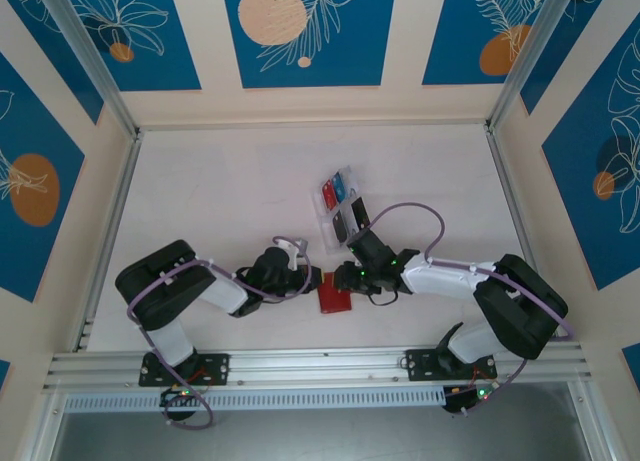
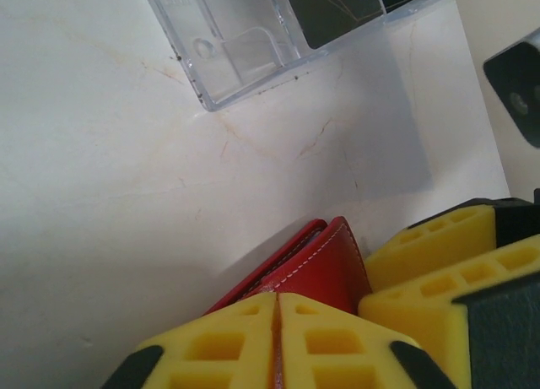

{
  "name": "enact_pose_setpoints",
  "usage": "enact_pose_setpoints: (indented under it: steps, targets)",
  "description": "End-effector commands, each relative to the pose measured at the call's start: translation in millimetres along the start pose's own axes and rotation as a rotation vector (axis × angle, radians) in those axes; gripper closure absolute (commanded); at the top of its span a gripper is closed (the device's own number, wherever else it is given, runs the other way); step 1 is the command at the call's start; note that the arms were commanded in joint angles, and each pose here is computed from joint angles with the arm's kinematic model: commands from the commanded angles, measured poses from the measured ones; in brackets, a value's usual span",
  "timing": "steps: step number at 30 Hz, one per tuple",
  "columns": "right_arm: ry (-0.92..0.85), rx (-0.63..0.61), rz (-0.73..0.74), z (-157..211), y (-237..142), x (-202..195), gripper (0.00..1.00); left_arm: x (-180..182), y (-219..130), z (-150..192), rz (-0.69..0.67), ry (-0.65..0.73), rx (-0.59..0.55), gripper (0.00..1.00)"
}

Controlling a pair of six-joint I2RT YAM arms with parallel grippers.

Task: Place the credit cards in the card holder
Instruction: Open the card holder at the bottom-center of the table.

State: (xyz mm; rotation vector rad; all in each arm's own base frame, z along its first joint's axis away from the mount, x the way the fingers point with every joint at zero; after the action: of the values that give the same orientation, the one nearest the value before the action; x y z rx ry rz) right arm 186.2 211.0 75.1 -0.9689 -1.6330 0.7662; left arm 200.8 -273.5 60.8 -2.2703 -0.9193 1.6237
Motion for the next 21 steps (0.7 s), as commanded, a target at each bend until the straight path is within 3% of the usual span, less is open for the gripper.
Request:
enact_pose_setpoints:
  steps: [1, 9, 15, 21]
  targets:
    - [0.008, 0.038, -0.069, 5, 0, 4, 0.60, 27, -9, 32, -0.142, -0.029, 0.126, 0.85]
    - [0.038, 0.035, -0.086, 5, -1, -3, 0.61, 3, -37, 20, -0.162, -0.011, 0.116, 0.73]
    - [0.043, 0.036, -0.102, 5, -3, -3, 0.62, 7, -51, 23, -0.214, -0.012, 0.122, 0.84]
    - [0.044, 0.034, -0.145, 5, -8, 0, 0.63, 3, -35, 31, -0.192, 0.006, 0.194, 0.93]
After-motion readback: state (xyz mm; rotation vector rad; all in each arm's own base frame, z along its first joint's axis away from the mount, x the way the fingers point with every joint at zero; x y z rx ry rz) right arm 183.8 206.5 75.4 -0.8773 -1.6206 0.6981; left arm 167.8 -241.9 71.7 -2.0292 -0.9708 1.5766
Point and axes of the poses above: each hand's point on the last joint's axis, 136 mm out from that joint toward the fingers, its own y axis out along the fingers, its own x axis along the line the jaws close on, z = x × y, the point moved 6 cm from there along -y, back along the fingers, and after that the axes turned 7 degrees about -y, right-handed, at the moved point
